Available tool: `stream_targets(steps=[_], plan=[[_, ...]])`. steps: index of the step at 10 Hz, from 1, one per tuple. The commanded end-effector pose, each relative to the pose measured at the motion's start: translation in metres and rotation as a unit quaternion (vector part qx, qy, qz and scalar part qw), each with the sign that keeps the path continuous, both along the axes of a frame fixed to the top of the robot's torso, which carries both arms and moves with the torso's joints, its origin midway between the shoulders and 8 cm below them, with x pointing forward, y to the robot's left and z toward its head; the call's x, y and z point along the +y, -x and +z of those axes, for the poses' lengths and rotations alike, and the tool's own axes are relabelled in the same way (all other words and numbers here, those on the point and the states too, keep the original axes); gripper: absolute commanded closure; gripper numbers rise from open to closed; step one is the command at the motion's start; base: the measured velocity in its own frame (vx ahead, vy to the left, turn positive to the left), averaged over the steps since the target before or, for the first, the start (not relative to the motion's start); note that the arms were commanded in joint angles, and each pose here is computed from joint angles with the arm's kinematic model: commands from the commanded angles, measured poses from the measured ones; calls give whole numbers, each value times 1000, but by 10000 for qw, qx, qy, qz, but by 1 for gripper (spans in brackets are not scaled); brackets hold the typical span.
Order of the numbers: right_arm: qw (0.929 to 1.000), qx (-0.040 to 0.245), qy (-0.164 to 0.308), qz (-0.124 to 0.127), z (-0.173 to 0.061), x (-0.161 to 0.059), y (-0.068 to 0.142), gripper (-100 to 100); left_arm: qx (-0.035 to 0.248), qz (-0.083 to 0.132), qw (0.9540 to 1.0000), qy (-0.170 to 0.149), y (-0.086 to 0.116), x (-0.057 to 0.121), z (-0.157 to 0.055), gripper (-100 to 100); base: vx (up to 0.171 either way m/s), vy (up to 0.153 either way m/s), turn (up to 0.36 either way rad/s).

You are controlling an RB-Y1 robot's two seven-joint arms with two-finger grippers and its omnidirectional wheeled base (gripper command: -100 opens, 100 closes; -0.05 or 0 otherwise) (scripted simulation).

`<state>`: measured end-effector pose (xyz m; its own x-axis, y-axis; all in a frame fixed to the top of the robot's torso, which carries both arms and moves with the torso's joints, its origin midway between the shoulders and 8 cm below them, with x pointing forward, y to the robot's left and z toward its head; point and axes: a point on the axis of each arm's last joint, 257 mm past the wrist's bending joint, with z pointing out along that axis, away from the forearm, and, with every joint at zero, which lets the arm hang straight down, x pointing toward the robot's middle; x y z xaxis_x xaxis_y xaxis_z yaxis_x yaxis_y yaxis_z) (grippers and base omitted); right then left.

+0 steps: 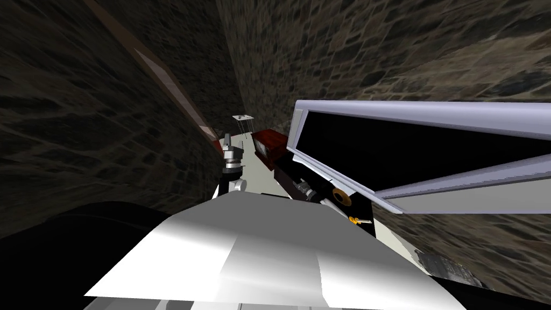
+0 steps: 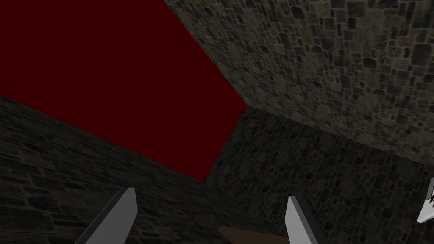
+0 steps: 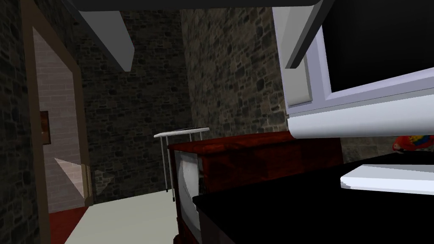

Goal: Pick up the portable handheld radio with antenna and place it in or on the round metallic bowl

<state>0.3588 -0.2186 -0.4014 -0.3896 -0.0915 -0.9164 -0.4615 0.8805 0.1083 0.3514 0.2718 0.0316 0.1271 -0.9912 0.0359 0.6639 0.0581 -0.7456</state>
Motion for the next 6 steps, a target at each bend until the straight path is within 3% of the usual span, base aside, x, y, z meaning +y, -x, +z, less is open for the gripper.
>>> stream_targets(steps=[1,2,3,4,5,6], plan=[[9980,171,605,94,-27,-24,11,-100,0,0,10000,0,0,0,0,0,23,31,155],[9978,205,629,74,-30,-27,12,-100,0,-1,10000,0,0,0,0,0,25,29,101],[9922,338,1184,183,-51,-51,22,-100,0,0,10000,0,0,0,0,0,34,42,186],[9919,369,1207,166,-54,-54,24,-100,0,-1,10000,0,0,0,0,0,39,36,64],[9834,472,1729,296,-70,-77,34,-100,0,0,10000,0,0,0,0,0,47,49,159],[9824,531,1772,265,-75,-83,36,-100,0,0,10000,0,0,0,0,0,38,24,63]])
